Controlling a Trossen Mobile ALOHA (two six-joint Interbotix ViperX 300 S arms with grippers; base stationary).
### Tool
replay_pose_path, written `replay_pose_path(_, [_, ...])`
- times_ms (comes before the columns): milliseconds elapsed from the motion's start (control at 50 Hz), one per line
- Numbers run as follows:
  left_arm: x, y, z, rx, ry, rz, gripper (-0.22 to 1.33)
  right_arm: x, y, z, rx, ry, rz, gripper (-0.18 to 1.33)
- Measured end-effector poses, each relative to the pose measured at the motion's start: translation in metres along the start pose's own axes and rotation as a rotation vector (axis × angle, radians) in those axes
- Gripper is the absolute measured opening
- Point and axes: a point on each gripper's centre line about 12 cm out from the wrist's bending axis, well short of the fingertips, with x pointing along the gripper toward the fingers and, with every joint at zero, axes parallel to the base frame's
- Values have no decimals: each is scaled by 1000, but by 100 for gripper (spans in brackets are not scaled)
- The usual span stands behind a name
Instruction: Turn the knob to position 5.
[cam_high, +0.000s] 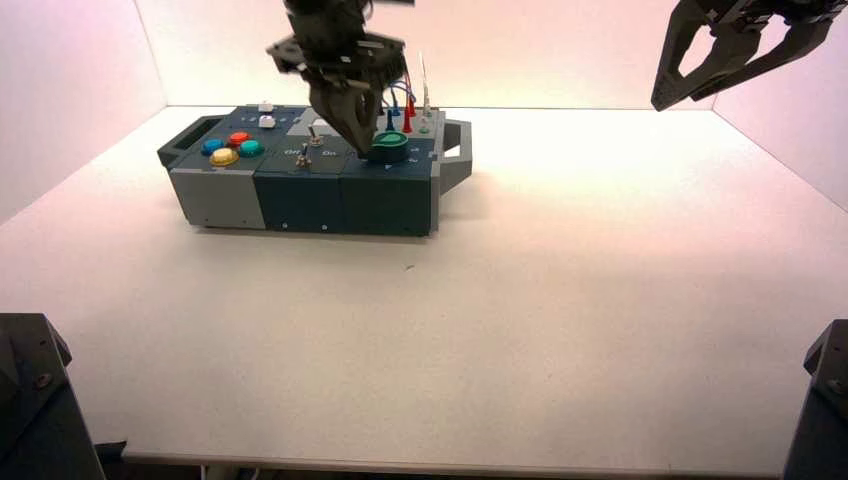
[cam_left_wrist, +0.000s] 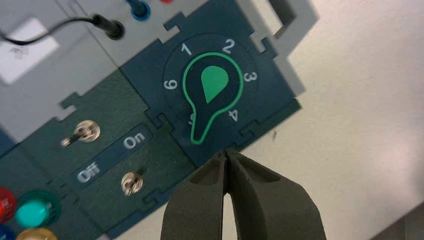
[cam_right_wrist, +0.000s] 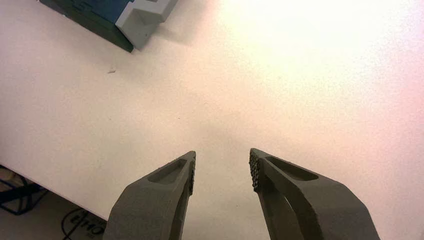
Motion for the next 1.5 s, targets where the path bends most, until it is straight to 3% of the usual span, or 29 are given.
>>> replay_pose_path(240, [-53,-6,1,15,-108,7,-17,0,0,0,0,0,0,108])
replay_pose_path(420, [-78,-9,-2,22,-141,7,-13,0,0,0,-1,0,-1,108])
replay_pose_path(640, [-112,-13,-4,35,-227,16,59,0,0,0,0,-2,0,108])
replay_pose_path(740, [-121,-12,-6,43,-253,26,70,0,0,0,0,0,0,108])
replay_pose_path(860, [-118,-7,-15,52,-246,37,69,0,0,0,-2,-2,0,108])
replay_pose_path(1040, [-91,-3,-37,35,-220,48,69,-1,0,0,0,-3,0,108])
replay_pose_path(1400, [-80,-2,-50,40,-212,57,69,-1,4,0,-20,-5,11,108])
replay_pose_path(1500, [-72,-2,-49,32,-198,49,56,-1,6,0,-31,-4,15,108])
